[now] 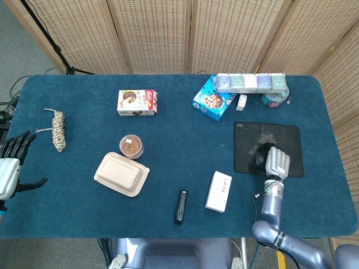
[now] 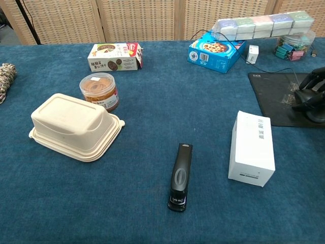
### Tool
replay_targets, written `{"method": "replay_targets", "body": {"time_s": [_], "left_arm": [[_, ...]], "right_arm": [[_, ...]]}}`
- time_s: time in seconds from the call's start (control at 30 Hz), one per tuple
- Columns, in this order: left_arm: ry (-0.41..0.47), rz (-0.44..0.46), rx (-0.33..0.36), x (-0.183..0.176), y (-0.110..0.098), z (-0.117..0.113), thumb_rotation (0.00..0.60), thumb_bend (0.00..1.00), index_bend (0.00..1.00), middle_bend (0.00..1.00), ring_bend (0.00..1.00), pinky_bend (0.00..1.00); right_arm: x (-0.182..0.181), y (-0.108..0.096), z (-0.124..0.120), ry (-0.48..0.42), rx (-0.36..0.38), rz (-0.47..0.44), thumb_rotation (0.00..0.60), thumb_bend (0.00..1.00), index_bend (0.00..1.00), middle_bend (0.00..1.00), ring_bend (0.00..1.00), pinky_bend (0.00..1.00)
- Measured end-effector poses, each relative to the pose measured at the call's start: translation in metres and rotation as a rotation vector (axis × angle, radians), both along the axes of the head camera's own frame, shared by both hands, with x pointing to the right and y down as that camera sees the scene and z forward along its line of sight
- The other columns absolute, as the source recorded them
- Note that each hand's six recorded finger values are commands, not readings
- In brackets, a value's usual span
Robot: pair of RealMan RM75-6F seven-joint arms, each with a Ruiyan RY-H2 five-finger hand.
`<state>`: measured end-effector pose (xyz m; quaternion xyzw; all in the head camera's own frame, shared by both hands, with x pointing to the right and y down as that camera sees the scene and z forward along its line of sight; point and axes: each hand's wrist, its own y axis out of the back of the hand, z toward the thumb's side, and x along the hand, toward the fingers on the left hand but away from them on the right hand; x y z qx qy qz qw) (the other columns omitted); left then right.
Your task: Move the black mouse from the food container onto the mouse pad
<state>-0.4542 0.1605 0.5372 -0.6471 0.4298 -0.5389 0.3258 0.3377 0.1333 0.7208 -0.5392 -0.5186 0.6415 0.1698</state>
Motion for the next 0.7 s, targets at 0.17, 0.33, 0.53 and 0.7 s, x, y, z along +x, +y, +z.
{"method": "replay_targets", "body": {"time_s": [0.17, 0.33, 0.53, 0.7], "left_arm": [[0.002, -0.001, -0.003, 0.000, -0.001, 0.000, 0.600, 0.02, 0.00, 0.00, 0.00, 0.00], [-0.001, 0.011, -0.005, 0.004, 0.001, 0.001, 0.600, 0.02, 0.00, 0.00, 0.00, 0.00], [-0.002, 0.008, -0.004, 0.003, 0.002, 0.000, 0.600, 0.02, 0.00, 0.00, 0.00, 0.00], [0.001, 0.009, -0.007, 0.003, 0.001, 0.001, 0.600, 0.02, 0.00, 0.00, 0.00, 0.00]], "right_arm": [[0.021, 0.000, -0.005, 0.030, 0.005, 0.024, 0.600, 0.65, 0.39, 0.46, 0.44, 0.64], [0.033, 0.004, -0.004, 0.038, -0.010, 0.037, 0.600, 0.65, 0.39, 0.46, 0.44, 0.64], [0.040, 0.006, -0.003, 0.045, -0.018, 0.046, 0.600, 0.65, 0.39, 0.46, 0.44, 0.64], [0.045, 0.008, -0.001, 0.055, -0.024, 0.050, 0.600, 0.65, 0.39, 0.46, 0.44, 0.64]]}}
